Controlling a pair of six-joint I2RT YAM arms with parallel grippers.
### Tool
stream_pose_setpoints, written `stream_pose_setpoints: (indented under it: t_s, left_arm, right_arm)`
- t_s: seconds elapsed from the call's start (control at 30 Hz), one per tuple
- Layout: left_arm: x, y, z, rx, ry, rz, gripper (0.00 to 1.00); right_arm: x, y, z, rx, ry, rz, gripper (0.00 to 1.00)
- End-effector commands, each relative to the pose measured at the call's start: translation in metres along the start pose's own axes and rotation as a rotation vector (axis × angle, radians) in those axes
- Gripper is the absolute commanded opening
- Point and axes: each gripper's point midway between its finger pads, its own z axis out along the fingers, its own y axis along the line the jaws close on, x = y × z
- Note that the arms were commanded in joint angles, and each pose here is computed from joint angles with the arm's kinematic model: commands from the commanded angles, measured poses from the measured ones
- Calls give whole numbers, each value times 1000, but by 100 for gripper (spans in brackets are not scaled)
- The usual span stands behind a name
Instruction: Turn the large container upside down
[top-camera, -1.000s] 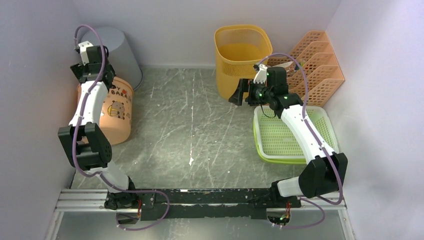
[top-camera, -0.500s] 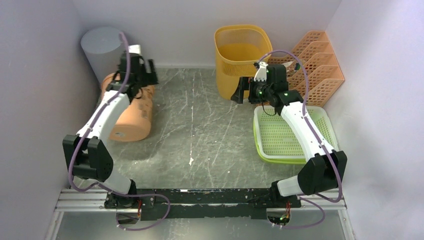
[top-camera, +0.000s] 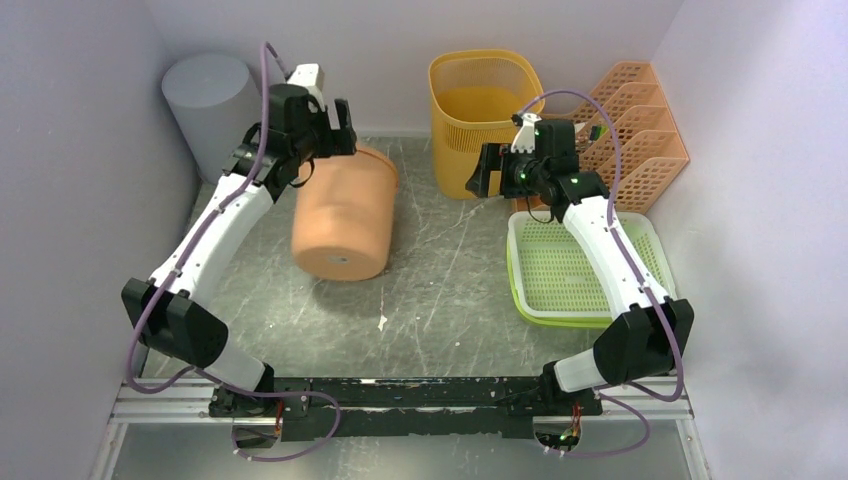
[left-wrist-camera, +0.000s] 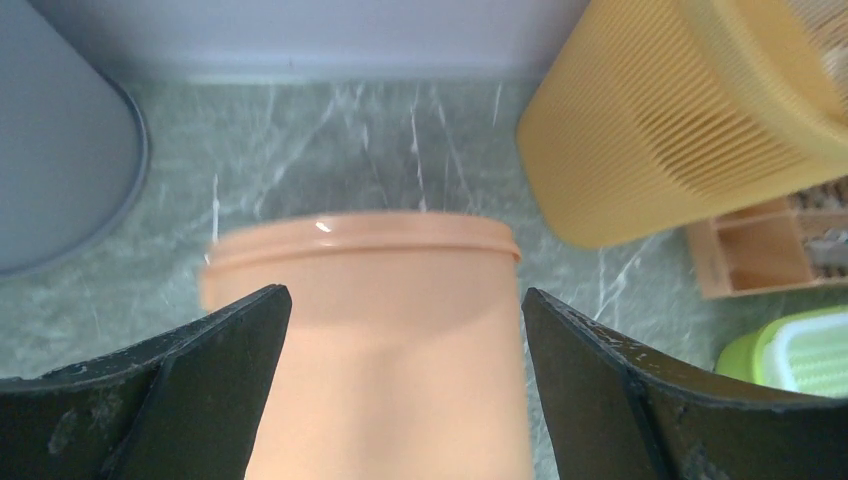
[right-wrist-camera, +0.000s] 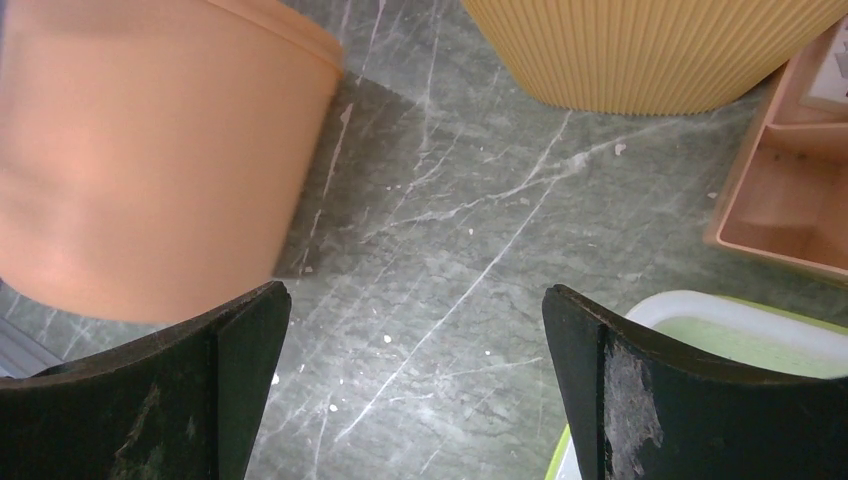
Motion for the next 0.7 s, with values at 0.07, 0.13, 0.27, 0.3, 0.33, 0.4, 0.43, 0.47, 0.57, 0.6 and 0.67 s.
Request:
stream_pose_setpoints:
  t_s: [0.07, 0.13, 0.27, 0.3, 0.33, 0.4, 0.43, 0.47, 0.57, 0.6, 0.67]
  left_arm:
    - [-57, 11, -31, -82, -132, 16, 99]
    - [-43, 19, -25, -120, -99, 10, 99]
    - [-2, 25, -12, -121, -32, -19, 99]
    - [7, 26, -9, -119, -19, -24, 99]
    - [18, 27, -5, -121, 3, -26, 99]
    - [37, 29, 1, -123, 44, -23, 99]
    - [41, 30, 4, -125, 54, -21, 99]
    - [48, 31, 6, -124, 70, -19, 99]
    - [58, 32, 10, -126, 92, -15, 99]
    - [61, 32, 11, -125, 99, -12, 99]
    - [65, 32, 14, -124, 112, -10, 99]
  right_arm:
    - [2, 7, 6, -62, 38, 21, 100]
    - [6, 12, 10, -102, 61, 31, 100]
    - [7, 19, 11, -143, 59, 39, 100]
    - [7, 18, 10, -139, 56, 40, 100]
    - [6, 17, 10, -132, 53, 38, 100]
    - [9, 13, 9, -109, 62, 29, 100]
    - [11, 10, 9, -86, 73, 26, 100]
    - [14, 6, 8, -65, 84, 19, 100]
    - [21, -7, -2, 28, 85, -14, 100]
    - [23, -10, -5, 48, 85, -23, 100]
    - [30, -13, -10, 65, 95, -27, 100]
